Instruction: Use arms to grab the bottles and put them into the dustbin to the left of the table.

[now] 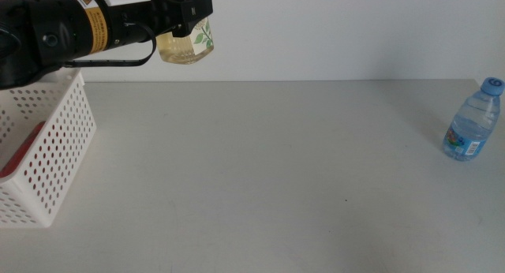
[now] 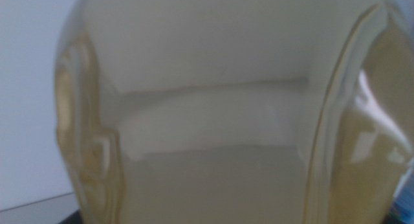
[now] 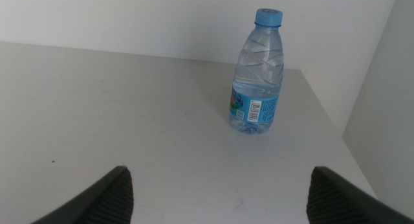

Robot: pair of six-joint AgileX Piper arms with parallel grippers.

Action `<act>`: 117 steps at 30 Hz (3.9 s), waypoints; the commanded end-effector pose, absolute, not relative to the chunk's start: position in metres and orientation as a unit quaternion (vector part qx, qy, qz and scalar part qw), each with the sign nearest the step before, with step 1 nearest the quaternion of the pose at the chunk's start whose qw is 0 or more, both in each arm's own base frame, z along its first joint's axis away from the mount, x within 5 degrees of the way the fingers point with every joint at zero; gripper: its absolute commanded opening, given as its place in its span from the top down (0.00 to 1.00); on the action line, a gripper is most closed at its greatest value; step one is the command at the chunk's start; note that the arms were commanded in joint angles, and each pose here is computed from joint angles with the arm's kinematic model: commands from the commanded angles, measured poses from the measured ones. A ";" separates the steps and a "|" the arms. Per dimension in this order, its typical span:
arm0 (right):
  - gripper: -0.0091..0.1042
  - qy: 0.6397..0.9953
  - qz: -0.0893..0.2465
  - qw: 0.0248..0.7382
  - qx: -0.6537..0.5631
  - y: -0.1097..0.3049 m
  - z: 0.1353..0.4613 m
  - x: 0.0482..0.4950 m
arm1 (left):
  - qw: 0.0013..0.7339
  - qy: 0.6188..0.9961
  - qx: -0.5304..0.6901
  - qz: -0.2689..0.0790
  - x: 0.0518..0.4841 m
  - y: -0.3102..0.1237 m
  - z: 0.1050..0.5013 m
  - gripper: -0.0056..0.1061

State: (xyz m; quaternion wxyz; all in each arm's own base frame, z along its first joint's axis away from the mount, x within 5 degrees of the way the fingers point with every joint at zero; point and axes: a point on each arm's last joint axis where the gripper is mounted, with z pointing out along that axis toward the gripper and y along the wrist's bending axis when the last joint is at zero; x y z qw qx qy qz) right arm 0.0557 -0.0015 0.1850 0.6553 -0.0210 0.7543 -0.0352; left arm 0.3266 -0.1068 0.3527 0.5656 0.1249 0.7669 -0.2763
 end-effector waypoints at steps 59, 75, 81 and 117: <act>0.09 0.719 -0.046 0.693 -0.024 -0.002 0.196 0.055 | 0.105 0.994 0.011 -0.007 0.360 0.106 0.296 0.97; 0.09 0.719 -0.046 0.693 -0.024 -0.002 0.196 0.055 | 0.090 0.996 0.015 0.001 0.374 0.112 0.272 0.11; 0.09 0.719 -0.046 0.693 -0.024 -0.002 0.196 0.055 | 0.092 0.995 0.003 0.026 0.375 0.107 0.299 0.11; 0.09 0.719 -0.046 0.693 -0.024 -0.002 0.196 0.055 | 0.425 0.881 0.194 -0.079 0.185 -0.084 0.471 0.11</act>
